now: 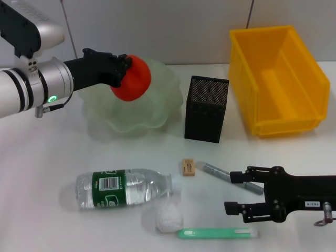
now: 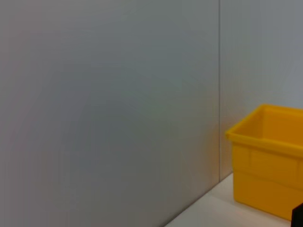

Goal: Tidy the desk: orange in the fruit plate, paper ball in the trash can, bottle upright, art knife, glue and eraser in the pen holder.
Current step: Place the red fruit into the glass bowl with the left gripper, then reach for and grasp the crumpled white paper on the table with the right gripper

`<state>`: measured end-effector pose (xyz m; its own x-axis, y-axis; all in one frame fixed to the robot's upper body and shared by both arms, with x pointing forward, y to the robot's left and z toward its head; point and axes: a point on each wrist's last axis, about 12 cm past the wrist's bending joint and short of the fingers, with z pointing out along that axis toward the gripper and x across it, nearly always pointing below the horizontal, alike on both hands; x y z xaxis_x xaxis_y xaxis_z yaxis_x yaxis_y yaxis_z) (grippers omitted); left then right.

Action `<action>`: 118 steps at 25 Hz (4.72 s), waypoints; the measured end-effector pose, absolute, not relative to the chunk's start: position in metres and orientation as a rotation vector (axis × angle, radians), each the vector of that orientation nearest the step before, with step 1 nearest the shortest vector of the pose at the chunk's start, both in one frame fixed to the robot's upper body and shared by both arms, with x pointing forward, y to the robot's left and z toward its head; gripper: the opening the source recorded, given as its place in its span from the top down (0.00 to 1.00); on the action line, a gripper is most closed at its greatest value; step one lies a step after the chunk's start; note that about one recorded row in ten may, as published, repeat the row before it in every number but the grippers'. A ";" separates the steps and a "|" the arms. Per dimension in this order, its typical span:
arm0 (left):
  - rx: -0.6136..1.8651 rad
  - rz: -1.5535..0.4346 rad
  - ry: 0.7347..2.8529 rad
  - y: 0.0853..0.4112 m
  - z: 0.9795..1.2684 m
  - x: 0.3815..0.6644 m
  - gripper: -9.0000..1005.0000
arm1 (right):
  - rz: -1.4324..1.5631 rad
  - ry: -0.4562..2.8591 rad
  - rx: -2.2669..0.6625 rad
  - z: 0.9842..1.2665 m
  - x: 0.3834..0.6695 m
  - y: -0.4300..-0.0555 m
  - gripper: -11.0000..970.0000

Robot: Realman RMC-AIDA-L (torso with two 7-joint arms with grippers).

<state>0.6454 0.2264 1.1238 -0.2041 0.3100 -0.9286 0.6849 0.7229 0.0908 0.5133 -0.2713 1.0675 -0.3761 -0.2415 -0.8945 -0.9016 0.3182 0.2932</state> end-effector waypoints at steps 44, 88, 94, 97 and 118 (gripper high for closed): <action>1.147 -1.178 1.605 0.252 1.068 0.499 0.19 | 1.138 1.907 -1.101 1.166 0.560 -0.273 0.18; 1.193 -1.082 1.645 0.280 1.070 0.502 0.19 | 1.058 1.824 -1.700 1.124 0.579 -0.169 0.19; 1.193 -1.078 1.646 0.279 1.070 0.503 0.19 | 1.025 1.795 -1.714 1.110 0.578 -0.165 0.19; 1.192 -1.079 1.648 0.279 1.070 0.503 0.19 | 1.025 1.772 -1.708 1.107 0.577 -0.163 0.19; 1.188 -1.081 1.647 0.278 1.069 0.502 0.19 | 0.966 1.752 -1.749 1.089 0.573 -0.150 0.19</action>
